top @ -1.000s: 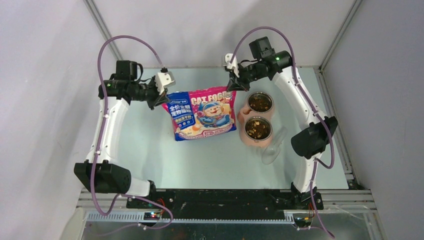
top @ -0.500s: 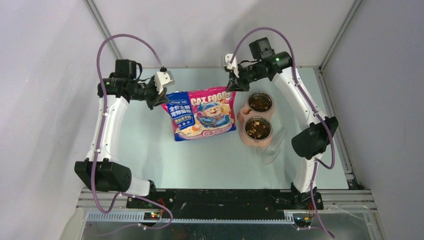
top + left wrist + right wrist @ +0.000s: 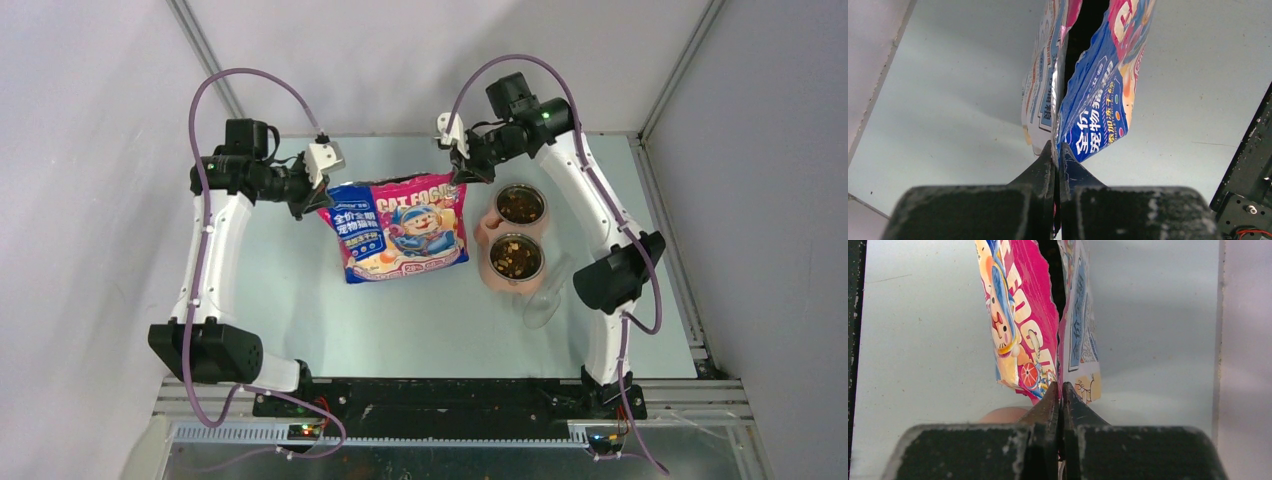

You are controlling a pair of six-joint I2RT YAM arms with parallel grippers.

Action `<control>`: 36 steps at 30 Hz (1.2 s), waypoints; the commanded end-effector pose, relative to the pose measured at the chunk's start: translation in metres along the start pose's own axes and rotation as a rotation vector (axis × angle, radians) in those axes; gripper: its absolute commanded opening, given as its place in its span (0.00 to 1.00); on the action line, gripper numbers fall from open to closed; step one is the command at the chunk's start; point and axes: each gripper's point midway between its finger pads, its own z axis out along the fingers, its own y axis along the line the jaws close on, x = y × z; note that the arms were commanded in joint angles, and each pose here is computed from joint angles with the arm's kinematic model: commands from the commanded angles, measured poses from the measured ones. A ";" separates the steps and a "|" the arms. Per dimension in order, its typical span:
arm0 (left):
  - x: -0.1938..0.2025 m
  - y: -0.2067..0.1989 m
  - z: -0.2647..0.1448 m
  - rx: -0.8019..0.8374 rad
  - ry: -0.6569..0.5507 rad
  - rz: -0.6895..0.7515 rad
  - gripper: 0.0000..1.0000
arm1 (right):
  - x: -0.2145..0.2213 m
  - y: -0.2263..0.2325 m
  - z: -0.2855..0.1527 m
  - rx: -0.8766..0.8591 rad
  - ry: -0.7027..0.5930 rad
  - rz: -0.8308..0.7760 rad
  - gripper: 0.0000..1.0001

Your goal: Serve the pet food

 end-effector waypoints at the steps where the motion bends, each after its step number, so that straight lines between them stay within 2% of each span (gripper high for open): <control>1: -0.020 0.009 -0.023 -0.078 -0.025 0.082 0.00 | -0.016 -0.003 -0.008 0.020 -0.027 -0.018 0.00; 4: -0.023 0.007 -0.023 -0.075 -0.032 0.094 0.00 | -0.025 -0.007 -0.010 0.045 -0.053 -0.020 0.23; 6: -0.025 0.005 -0.023 -0.072 -0.039 0.101 0.00 | -0.030 -0.010 -0.006 0.060 -0.062 -0.024 0.33; 7: -0.026 0.005 -0.022 -0.069 -0.043 0.101 0.00 | -0.033 -0.009 -0.002 0.062 -0.057 -0.036 0.37; 10: -0.027 0.006 -0.021 -0.069 -0.044 0.101 0.00 | -0.033 -0.008 0.014 0.047 -0.036 -0.069 0.39; 12: -0.026 0.006 -0.021 -0.069 -0.039 0.101 0.00 | -0.029 -0.007 0.022 0.035 -0.019 -0.073 0.38; 14: -0.024 0.007 -0.021 -0.073 -0.030 0.105 0.00 | -0.029 -0.006 0.027 0.023 -0.014 -0.074 0.32; 19: -0.024 0.007 -0.022 -0.077 -0.021 0.112 0.00 | -0.039 -0.002 0.023 0.014 -0.040 -0.087 0.00; 29: -0.024 0.009 -0.028 -0.067 0.000 0.110 0.00 | -0.041 -0.013 -0.022 0.076 -0.100 -0.033 0.00; 33: -0.038 0.005 -0.024 -0.044 -0.067 0.112 0.01 | -0.045 -0.005 -0.026 0.058 -0.129 0.015 0.00; 35: -0.055 -0.006 -0.015 -0.010 -0.121 0.134 0.18 | -0.050 0.004 -0.024 0.041 -0.141 0.013 0.00; 36: -0.061 -0.009 -0.012 -0.004 -0.143 0.139 0.32 | -0.049 0.008 -0.017 0.028 -0.141 0.011 0.00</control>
